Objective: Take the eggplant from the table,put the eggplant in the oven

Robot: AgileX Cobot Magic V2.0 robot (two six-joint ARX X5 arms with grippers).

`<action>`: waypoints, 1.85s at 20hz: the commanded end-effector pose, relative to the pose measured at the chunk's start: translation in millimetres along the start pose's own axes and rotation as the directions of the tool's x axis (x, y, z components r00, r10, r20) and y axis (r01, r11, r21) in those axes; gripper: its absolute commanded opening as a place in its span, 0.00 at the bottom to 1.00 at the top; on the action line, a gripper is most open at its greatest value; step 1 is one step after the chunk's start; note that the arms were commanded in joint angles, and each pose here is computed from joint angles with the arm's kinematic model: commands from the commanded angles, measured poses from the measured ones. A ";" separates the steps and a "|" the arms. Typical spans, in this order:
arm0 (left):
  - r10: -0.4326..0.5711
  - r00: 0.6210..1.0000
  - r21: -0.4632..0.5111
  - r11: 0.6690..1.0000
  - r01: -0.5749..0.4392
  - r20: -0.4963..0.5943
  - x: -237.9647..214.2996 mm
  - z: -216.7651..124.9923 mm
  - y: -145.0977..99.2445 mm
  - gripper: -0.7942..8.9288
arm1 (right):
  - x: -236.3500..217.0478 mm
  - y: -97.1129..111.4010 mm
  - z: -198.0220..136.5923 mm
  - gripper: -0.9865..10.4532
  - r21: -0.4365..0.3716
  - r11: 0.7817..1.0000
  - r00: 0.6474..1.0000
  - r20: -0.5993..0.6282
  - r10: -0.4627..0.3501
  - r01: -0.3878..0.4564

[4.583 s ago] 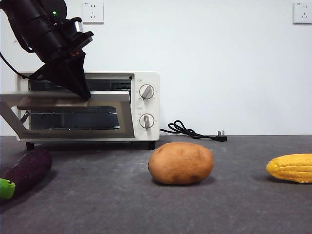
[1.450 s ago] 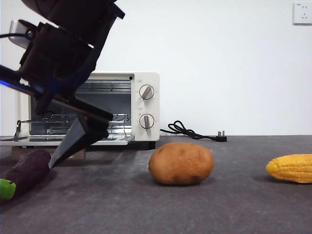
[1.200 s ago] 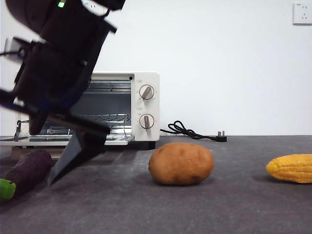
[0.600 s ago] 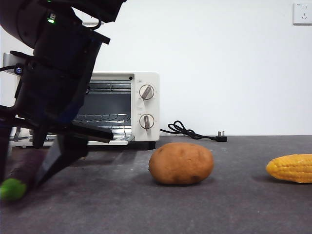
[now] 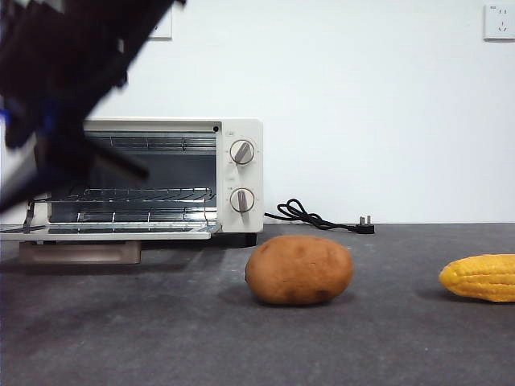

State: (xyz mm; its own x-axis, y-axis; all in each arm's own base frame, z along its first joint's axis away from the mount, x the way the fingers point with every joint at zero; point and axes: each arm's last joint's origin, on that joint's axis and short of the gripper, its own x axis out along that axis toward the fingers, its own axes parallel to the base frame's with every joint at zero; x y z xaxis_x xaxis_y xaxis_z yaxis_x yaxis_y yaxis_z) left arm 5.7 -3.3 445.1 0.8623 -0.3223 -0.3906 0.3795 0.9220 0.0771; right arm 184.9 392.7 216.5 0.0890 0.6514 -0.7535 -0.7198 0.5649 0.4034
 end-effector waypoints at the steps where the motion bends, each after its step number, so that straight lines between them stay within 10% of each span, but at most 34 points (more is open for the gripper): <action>1: -0.001 1.000 0.013 1.000 0.001 0.004 0.9 -0.5 0.0 0.08 | -10.1 -7.0 14.3 0.08 -0.010 0.999 0.999 0.031 0.034 -0.034; 15: -0.003 1.000 0.013 1.000 0.003 0.004 1.1 -0.3 0.0 0.08 | -52.4 -144.4 76.8 0.08 0.299 0.945 0.954 0.298 0.035 -0.128; 28: -0.009 0.999 0.011 1.000 0.009 -0.031 1.3 -3.7 -0.4 0.08 | -0.4 -185.1 128.0 0.08 0.417 0.886 0.919 0.394 0.023 -0.201; 37: -0.018 0.999 0.014 1.000 0.019 -0.044 1.2 -5.1 -0.6 0.08 | 6.5 -196.0 133.0 0.09 0.508 0.860 0.847 0.479 -0.232 -0.051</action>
State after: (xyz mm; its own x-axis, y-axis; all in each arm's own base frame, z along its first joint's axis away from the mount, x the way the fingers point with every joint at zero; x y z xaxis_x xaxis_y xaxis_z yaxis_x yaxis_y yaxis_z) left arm 4.3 -2.9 441.1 0.8417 -0.3245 -0.4316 0.3910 0.9175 0.0726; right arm 417.8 351.0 206.5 0.5715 0.6633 -0.4831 -0.2778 0.7103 0.6467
